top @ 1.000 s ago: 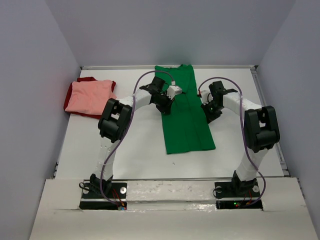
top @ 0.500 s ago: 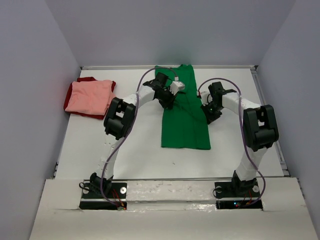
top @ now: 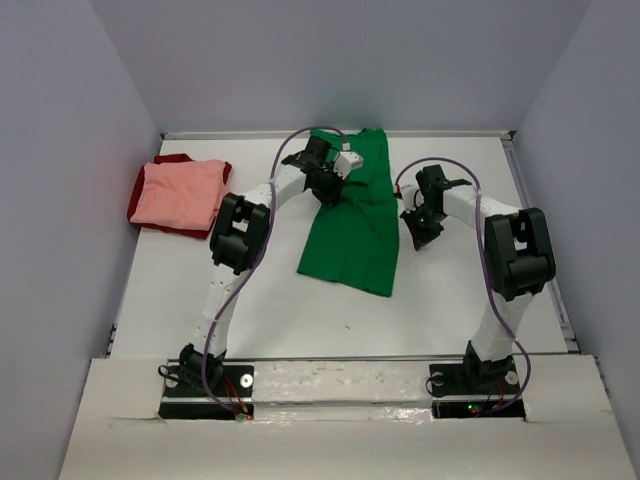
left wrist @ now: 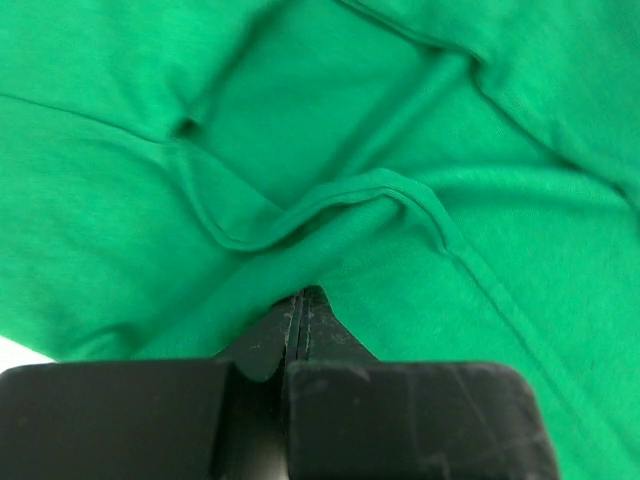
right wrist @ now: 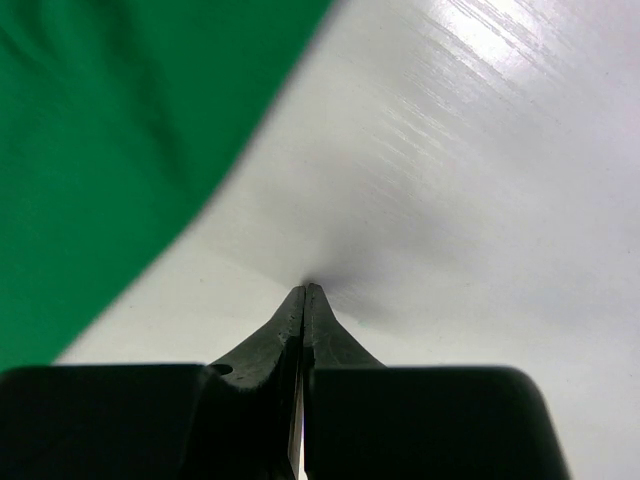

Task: Fold and stack the t-shirts
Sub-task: Fold the tshirt

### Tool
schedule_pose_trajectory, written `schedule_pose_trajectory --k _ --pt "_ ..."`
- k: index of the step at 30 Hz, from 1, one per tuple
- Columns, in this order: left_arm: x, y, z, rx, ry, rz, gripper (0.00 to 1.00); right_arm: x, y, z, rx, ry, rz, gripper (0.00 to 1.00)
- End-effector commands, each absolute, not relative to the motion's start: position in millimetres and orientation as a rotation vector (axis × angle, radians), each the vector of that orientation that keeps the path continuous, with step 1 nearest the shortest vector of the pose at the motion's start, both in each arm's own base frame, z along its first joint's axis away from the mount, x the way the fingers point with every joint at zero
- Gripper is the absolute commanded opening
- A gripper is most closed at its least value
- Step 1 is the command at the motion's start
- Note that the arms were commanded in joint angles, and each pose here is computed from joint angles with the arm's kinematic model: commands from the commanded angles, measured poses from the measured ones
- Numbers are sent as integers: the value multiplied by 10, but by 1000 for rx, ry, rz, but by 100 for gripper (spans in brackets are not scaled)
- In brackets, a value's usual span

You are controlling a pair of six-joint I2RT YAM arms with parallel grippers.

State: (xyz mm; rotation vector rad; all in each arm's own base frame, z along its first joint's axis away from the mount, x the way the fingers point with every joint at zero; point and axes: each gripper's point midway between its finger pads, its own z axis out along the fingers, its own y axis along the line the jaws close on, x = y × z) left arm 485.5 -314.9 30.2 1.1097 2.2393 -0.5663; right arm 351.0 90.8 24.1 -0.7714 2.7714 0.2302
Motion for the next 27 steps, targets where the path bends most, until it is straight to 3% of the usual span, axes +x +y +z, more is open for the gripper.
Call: schedule_pose_trajectory --k 1,8,12,15,18,19,20,21,22,25,27 --pt "5017 -2867 118 1030 2339 -480 0 3642 911 285 -770 2736 207 0" --pt "4984 -2877 129 1000 2366 -551 0 3645 927 304 -774 2733 220 0" --pt "4679 -2953 388 1044 2309 -696 0 3657 995 479 -777 2691 265 0" --pt "4522 -2938 711 1055 2229 -720 14 3674 1051 633 -775 2656 301 0" --pt "4394 -2886 1115 1085 2144 -713 17 3679 1216 871 -783 2601 421 0" --pt "4317 -2844 1130 1096 2147 -708 31 3659 1312 943 -794 2579 499 0" --pt "4290 -2816 1208 1105 2127 -698 37 3662 1355 986 -798 2572 533 0" --pt "4210 -2777 1351 1117 2100 -689 29 3663 1460 1101 -824 2552 576 0" --pt "4188 -2737 1549 1116 2056 -662 29 3666 1513 1119 -839 2550 592 0" --pt "4112 -2632 1620 1114 2042 -617 33 3704 1641 1223 -893 2532 596 0" --pt "4039 -2569 1648 1119 2041 -613 22 3677 1741 1185 -942 2548 601 0"
